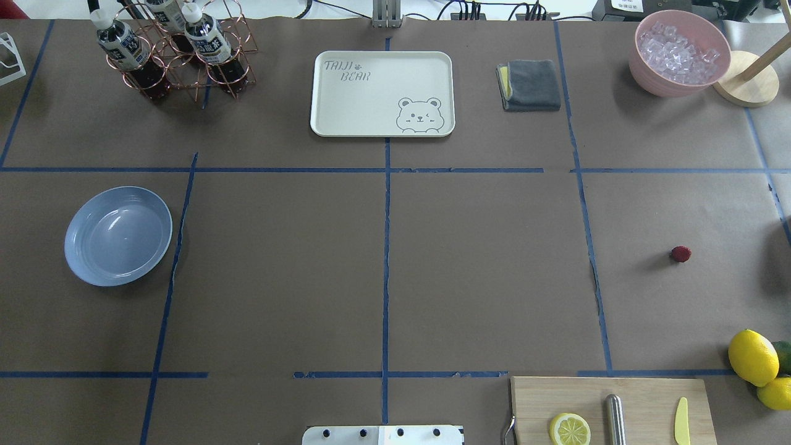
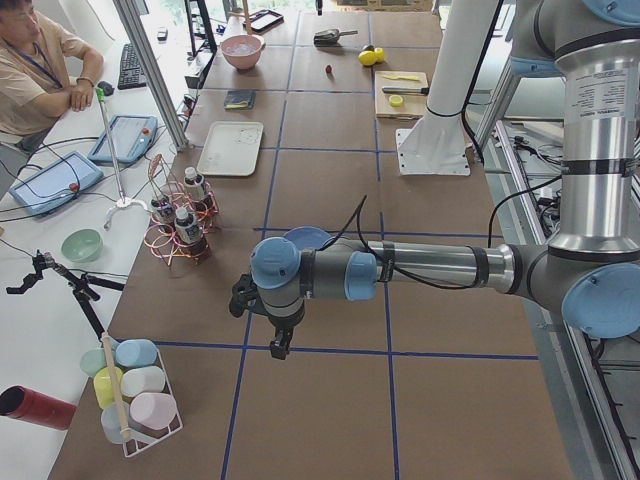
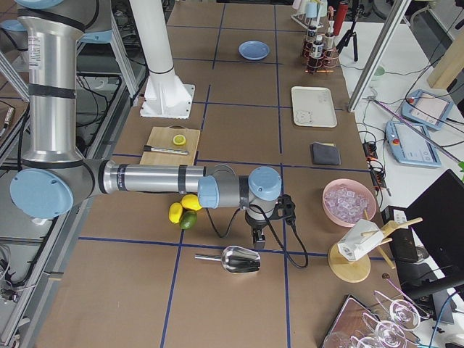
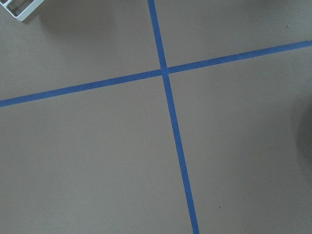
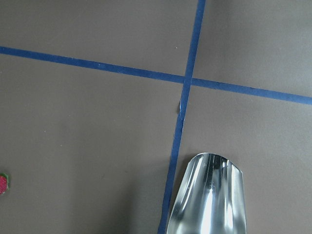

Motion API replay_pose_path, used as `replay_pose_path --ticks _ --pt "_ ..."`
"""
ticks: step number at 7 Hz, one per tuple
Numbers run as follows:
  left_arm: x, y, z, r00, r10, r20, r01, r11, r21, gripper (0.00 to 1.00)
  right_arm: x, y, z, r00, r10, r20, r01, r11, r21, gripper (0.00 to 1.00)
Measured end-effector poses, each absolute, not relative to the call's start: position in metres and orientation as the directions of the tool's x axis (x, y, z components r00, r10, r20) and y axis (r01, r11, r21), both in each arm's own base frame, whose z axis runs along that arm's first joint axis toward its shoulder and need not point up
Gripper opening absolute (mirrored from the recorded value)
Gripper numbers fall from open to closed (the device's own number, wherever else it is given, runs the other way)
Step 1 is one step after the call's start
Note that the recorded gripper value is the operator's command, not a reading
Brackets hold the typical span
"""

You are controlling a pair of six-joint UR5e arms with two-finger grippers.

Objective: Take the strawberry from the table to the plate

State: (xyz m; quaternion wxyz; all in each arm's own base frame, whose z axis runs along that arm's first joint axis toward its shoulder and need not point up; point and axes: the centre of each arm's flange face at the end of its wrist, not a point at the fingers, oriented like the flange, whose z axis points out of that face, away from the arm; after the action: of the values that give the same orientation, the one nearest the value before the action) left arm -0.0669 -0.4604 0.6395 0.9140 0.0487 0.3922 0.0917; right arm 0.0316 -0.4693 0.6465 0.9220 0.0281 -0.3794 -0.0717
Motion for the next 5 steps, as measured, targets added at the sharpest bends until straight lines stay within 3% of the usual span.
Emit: replay_pose_path --ticks 5 --pt "-0.068 -0.468 0.615 0.698 0.277 -0.660 -0.139 0.957 0.255 1.00 0.030 -0.482 0.608 0.698 -0.202 0.687 0.107 0.978 0.179 1.00"
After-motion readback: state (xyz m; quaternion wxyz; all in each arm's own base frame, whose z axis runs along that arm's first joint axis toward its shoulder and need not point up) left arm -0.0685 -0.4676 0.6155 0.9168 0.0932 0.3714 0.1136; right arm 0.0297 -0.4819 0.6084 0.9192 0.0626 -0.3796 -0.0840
